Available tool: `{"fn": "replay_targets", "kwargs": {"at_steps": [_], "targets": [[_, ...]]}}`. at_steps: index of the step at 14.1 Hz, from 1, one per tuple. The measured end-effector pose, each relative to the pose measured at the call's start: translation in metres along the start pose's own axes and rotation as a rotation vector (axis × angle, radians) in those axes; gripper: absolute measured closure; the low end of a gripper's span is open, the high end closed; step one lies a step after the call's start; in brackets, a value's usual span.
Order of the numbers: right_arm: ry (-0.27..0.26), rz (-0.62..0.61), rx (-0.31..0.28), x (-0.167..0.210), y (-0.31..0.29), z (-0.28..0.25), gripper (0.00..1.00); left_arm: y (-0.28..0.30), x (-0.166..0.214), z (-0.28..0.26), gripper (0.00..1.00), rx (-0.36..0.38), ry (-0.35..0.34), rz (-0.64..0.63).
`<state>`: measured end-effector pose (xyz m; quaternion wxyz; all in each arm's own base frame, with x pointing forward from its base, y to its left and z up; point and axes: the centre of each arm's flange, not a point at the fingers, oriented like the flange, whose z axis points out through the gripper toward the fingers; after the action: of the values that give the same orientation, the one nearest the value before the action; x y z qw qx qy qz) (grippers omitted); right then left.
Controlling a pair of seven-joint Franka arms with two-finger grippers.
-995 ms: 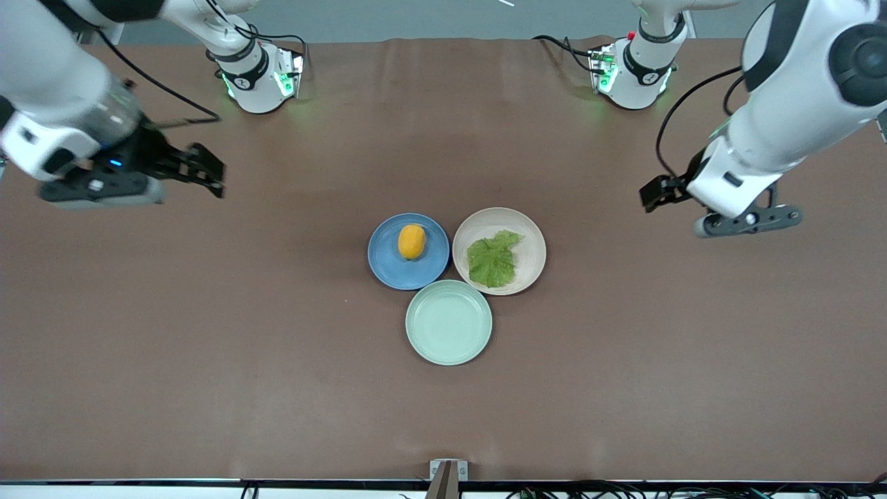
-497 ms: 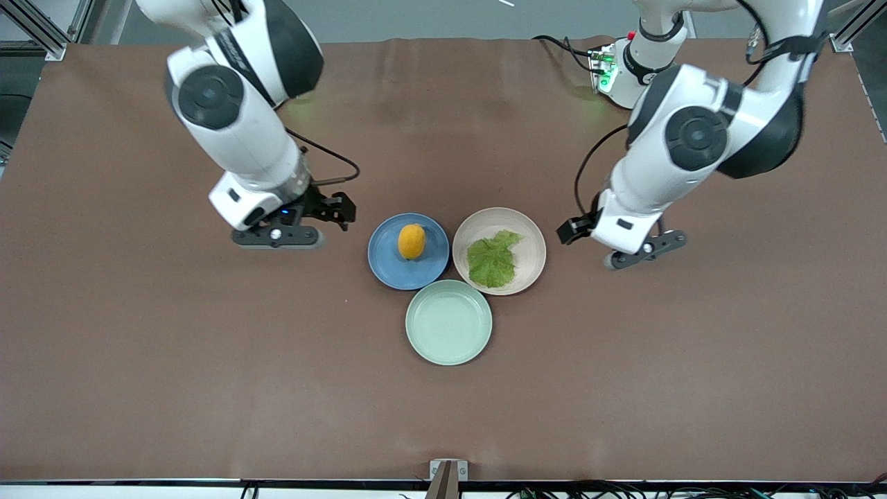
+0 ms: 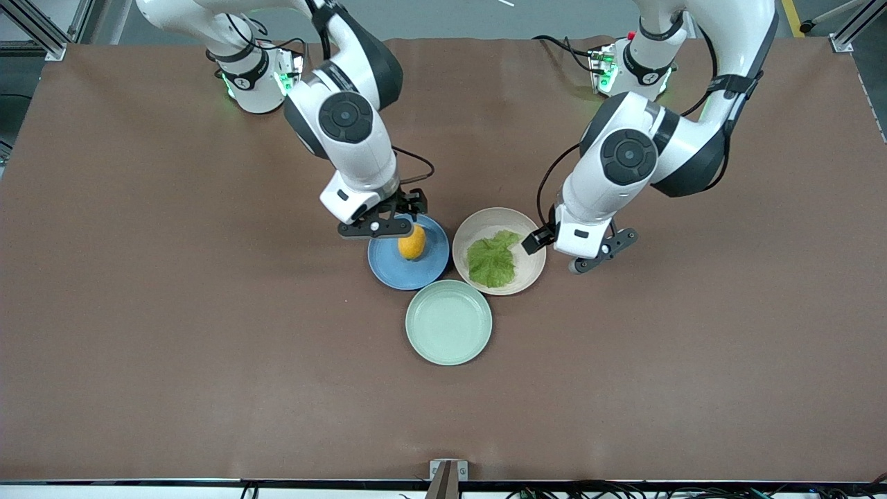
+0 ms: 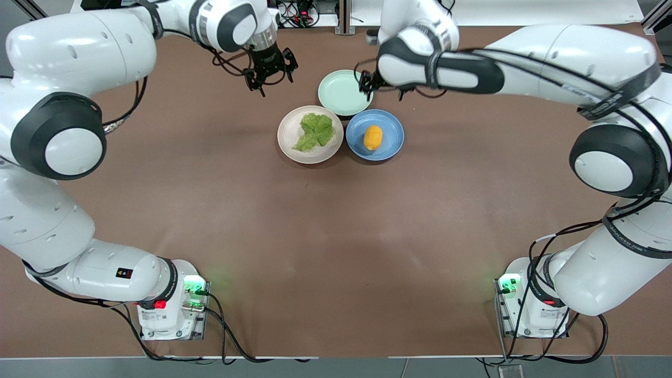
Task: Pick lemon and lettuce from plates
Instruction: 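Lower the right gripper onto the lemon while the left gripper descends to the lettuce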
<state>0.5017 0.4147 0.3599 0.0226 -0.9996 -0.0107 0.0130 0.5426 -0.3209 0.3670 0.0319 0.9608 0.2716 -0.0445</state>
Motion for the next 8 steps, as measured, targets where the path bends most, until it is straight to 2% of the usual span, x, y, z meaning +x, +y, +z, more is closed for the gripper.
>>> {"fn": "replay_targets", "kwargs": {"at_steps": [2,3,6,7,8], "targets": [[-0.022,0.004,-0.013,-0.002,0.005,0.033,0.00,0.003,-0.012,0.036,0.04,-0.034,0.006,-0.028],[-0.027,0.005,-0.015,-0.001,0.005,0.044,0.00,0.002,-0.019,0.054,0.11,-0.044,0.005,-0.034],[-0.020,0.007,-0.001,0.003,0.002,0.071,0.00,-0.005,-0.029,0.092,0.15,-0.032,-0.013,-0.037],[-0.021,0.008,0.002,0.004,0.002,0.082,0.00,-0.004,-0.030,0.100,0.21,-0.038,-0.015,-0.049],[-0.022,0.008,0.004,0.005,0.001,0.093,0.00,-0.001,-0.033,0.108,0.21,-0.052,-0.016,-0.075]]}}
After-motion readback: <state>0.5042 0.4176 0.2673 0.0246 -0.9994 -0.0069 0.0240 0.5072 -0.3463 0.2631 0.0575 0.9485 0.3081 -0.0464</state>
